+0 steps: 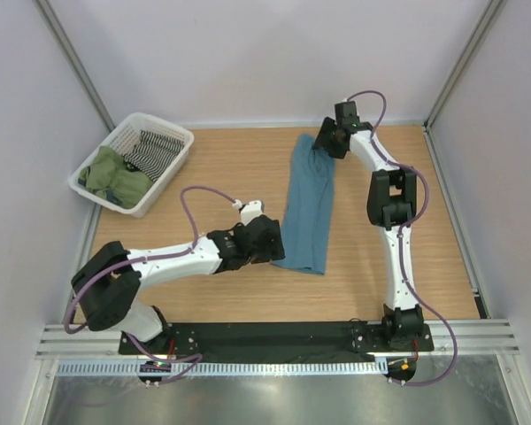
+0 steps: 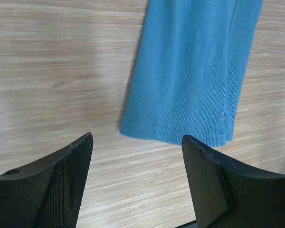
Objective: Fold and stack the tank tops
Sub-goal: Fold the tank top
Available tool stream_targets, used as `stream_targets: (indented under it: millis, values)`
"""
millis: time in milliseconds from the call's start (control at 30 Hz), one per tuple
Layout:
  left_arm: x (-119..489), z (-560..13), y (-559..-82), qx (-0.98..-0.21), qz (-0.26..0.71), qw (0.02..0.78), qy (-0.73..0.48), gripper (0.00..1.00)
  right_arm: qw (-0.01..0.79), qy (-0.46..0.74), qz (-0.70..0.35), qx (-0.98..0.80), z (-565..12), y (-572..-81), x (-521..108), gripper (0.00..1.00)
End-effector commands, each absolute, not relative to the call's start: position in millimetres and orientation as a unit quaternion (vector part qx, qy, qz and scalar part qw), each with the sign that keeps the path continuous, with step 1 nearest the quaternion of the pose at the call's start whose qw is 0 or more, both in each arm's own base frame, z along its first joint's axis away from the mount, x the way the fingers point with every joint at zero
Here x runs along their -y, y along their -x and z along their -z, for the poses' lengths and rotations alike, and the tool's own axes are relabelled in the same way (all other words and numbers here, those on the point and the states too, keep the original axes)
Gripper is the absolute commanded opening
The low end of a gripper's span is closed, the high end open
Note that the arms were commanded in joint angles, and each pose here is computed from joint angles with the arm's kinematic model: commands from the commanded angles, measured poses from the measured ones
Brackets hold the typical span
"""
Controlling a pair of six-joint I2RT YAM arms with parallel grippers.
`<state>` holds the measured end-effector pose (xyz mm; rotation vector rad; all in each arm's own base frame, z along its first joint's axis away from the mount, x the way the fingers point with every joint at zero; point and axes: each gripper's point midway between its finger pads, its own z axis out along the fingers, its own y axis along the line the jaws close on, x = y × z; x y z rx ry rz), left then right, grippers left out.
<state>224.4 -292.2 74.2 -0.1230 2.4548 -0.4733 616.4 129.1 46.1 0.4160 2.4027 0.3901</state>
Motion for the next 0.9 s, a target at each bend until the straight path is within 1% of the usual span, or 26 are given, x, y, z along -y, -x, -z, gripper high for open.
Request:
stream_targets:
  millis: [0,67,100,133,167,200,267,300,333,367,400,433,467,500,533,567,600,633,667,700,733,767,800,867]
  values:
    - [313,-78,-235,-0.929,0.203,0.309,0.020,0.76,0.395,-0.157,-0.144,-0.894,-134,-616,-114,0.65]
    - [319,-68,-237,-0.934,0.202,0.294,0.017,0.75,0.392,-0.157,-0.135,-0.896,-132,-604,-108,0.68]
    - [320,-64,-239,-0.935,0.201,0.291,0.018,0.75,0.413,-0.156,-0.137,-0.887,-155,-602,-105,0.68]
    - [324,-62,-240,-0.936,0.203,0.288,0.017,0.72,0.402,-0.157,-0.132,-0.892,-145,-592,-103,0.68]
    - [324,-53,-240,-0.940,0.196,0.280,0.016,0.66,0.405,-0.161,-0.118,-0.892,-146,-589,-97,0.70]
    - [326,-49,-239,-0.941,0.196,0.275,0.015,0.63,0.419,-0.158,-0.122,-0.886,-163,-584,-95,0.70]
    - [325,-40,-240,-0.944,0.189,0.270,0.016,0.55,0.401,-0.154,-0.119,-0.895,-154,-567,-94,0.70]
    - [325,-37,-240,-0.944,0.188,0.270,0.018,0.54,0.404,-0.145,-0.139,-0.893,-168,-559,-100,0.70]
    - [323,-33,-239,-0.945,0.185,0.268,0.019,0.49,0.386,-0.146,-0.138,-0.900,-155,-545,-100,0.70]
    - [324,-32,-239,-0.945,0.186,0.267,0.018,0.45,0.387,-0.145,-0.144,-0.899,-156,-538,-101,0.68]
    - [326,-31,-239,-0.945,0.191,0.266,0.019,0.42,0.411,-0.144,-0.156,-0.887,-177,-532,-102,0.68]
    - [326,-30,-238,-0.945,0.192,0.265,0.019,0.38,0.391,-0.145,-0.157,-0.895,-158,-516,-102,0.68]
    - [327,-30,-238,-0.945,0.194,0.263,0.020,0.26,0.388,-0.143,-0.158,-0.896,-156,-508,-102,0.66]
    - [328,-29,-237,-0.945,0.196,0.259,0.019,0.19,0.389,-0.143,-0.160,-0.896,-158,-501,-102,0.66]
    - [327,-28,-234,-0.947,0.197,0.255,0.019,0.04,0.376,-0.142,-0.163,-0.901,-151,-483,-102,0.64]
    - [327,-31,-233,-0.945,0.203,0.254,0.025,0.00,0.363,-0.141,-0.161,-0.907,-146,-472,-102,0.62]
    - [322,-25,-228,-0.947,0.201,0.250,0.029,0.00,0.341,-0.137,-0.155,-0.917,-129,-455,-101,0.61]
    - [320,-25,-226,-0.946,0.205,0.250,0.036,0.00,0.342,-0.133,-0.156,-0.917,-135,-444,-101,0.59]
    - [320,-26,-222,-0.944,0.211,0.249,0.046,0.00,0.329,-0.130,-0.153,-0.923,-129,-430,-101,0.57]
    - [316,-24,-216,-0.943,0.215,0.249,0.052,0.00,0.300,-0.128,-0.149,-0.933,-109,-408,-102,0.56]
    - [315,-25,-213,-0.941,0.217,0.252,0.057,0.00,0.292,-0.132,-0.153,-0.935,-107,-395,-103,0.53]
    - [314,-26,-208,-0.940,0.216,0.259,0.058,0.00,0.298,-0.131,-0.165,-0.931,-116,-382,-106,0.52]
    - [308,-21,-202,-0.939,0.212,0.259,0.074,0.00,0.279,-0.134,-0.165,-0.937,-102,-361,-106,0.52]
    - [307,-31,-195,-0.930,0.223,0.278,0.087,0.00,0.283,-0.124,-0.170,-0.936,-111,-337,-116,0.51]
